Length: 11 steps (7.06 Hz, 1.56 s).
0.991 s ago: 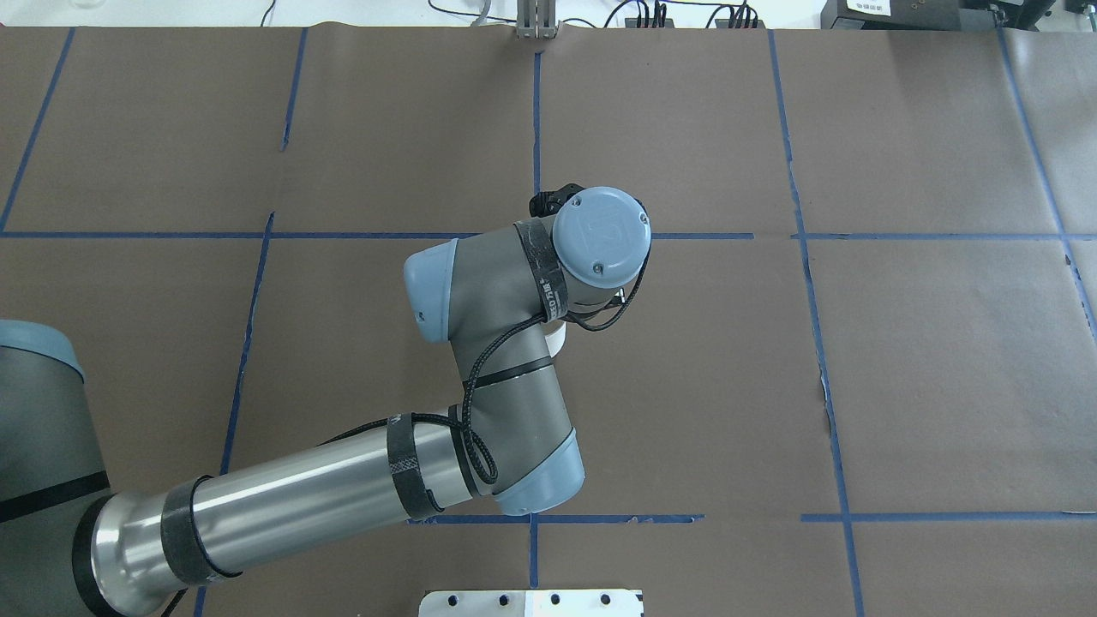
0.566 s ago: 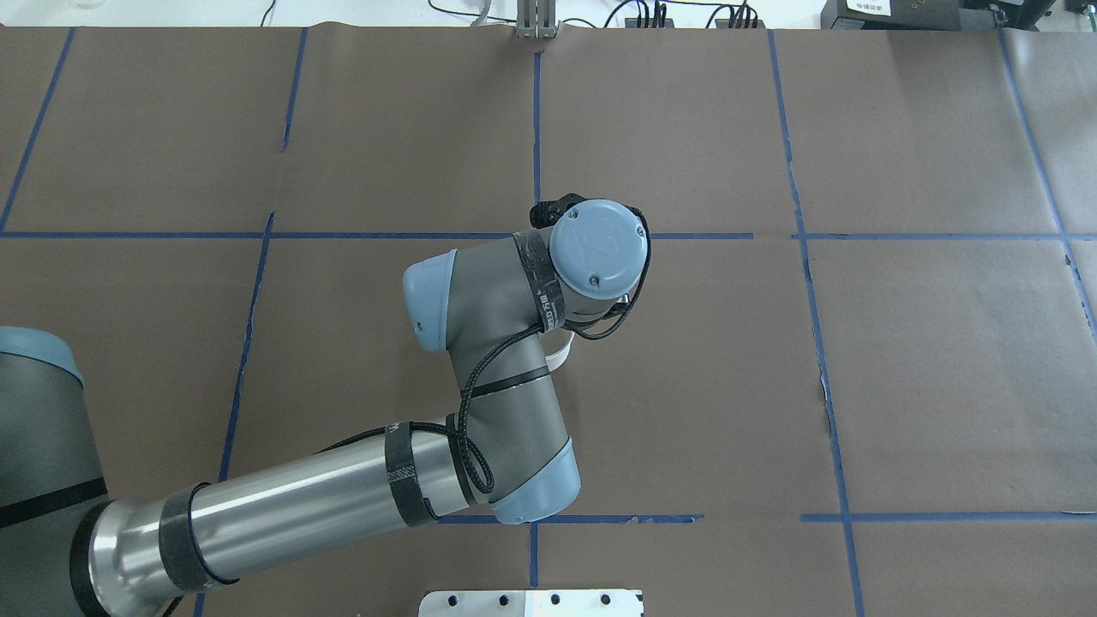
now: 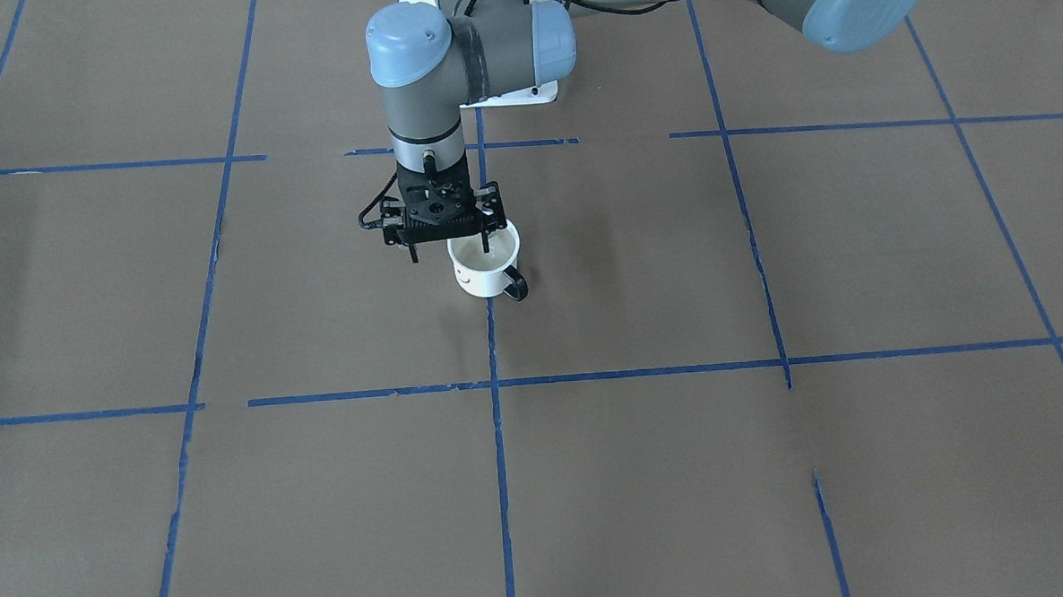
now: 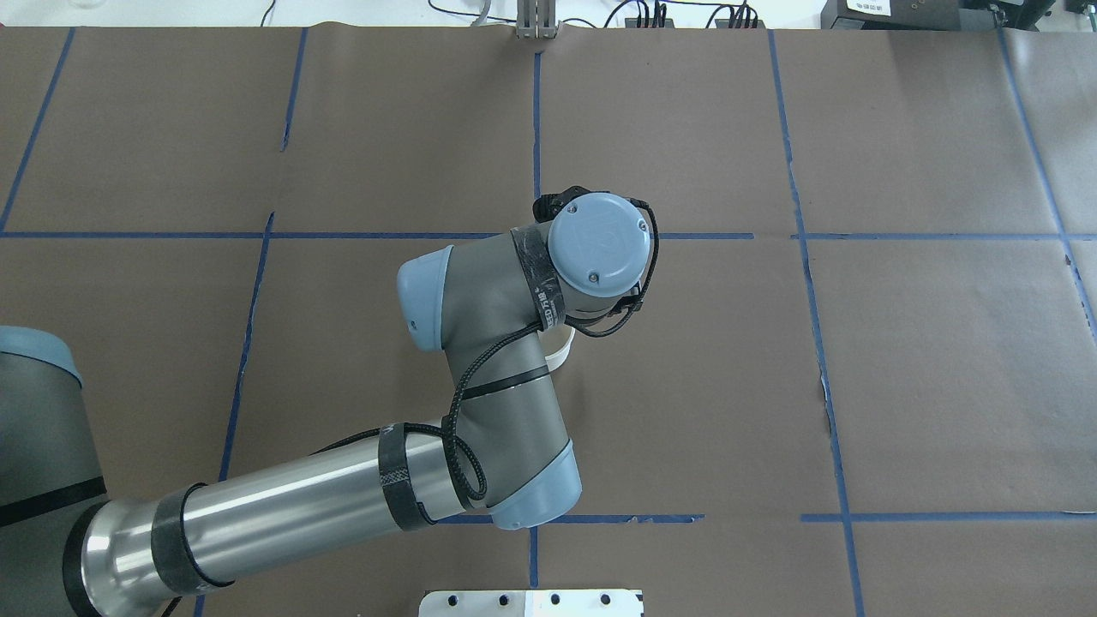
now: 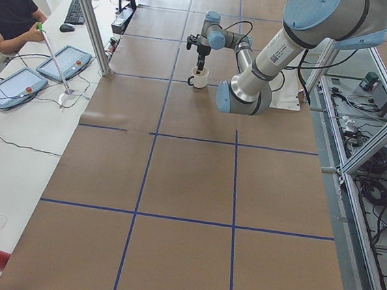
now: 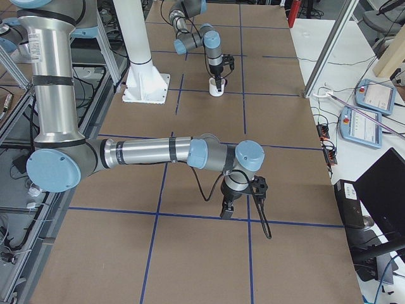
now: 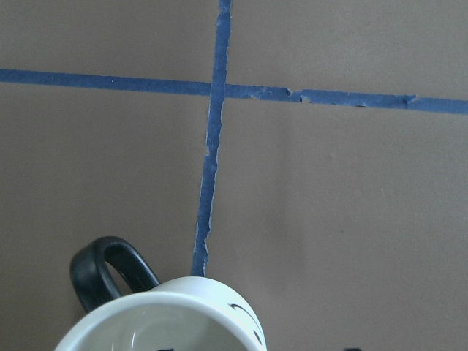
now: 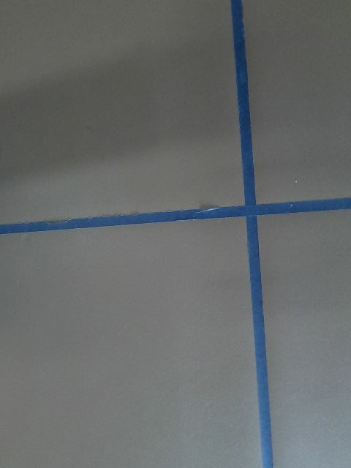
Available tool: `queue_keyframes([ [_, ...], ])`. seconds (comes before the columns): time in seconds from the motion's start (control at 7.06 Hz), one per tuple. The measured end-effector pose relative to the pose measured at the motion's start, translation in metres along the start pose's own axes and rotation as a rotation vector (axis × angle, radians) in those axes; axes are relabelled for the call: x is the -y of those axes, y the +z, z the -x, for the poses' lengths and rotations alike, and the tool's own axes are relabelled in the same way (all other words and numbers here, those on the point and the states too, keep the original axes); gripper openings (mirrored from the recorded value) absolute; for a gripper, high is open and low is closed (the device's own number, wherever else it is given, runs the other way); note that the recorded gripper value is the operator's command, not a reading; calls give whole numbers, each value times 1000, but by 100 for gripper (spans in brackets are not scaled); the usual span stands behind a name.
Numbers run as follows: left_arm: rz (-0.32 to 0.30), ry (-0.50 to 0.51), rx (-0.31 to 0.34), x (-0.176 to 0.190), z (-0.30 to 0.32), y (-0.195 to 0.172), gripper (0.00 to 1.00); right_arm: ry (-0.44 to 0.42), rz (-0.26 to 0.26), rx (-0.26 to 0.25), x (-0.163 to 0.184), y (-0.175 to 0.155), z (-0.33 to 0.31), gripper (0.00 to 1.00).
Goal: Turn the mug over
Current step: 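Lower the upright mug onto the table with the left gripper, then open the left gripper and withdraw it away from the mug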
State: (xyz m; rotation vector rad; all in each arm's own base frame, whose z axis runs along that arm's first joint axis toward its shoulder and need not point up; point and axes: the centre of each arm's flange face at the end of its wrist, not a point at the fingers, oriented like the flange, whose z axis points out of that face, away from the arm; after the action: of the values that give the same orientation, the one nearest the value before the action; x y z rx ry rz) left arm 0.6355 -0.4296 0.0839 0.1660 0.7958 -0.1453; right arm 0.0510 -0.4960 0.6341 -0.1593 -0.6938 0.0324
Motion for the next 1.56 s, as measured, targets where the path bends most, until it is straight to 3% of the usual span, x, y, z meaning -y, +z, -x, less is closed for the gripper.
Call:
queue_keyframes([
  [0.42,-45,84,-29,22,49,-56,100,0,0,0,0,0,0,100],
  [0.85,-78,199,-35,80,152,-98,100,0,0,0,0,0,0,100],
  [1.27,-89,367,16,144,279,-123,100,1,1,0,0,0,0,100],
  [1.56,-64,491,69,182,389,-128,100,0,0,0,0,0,0,100],
])
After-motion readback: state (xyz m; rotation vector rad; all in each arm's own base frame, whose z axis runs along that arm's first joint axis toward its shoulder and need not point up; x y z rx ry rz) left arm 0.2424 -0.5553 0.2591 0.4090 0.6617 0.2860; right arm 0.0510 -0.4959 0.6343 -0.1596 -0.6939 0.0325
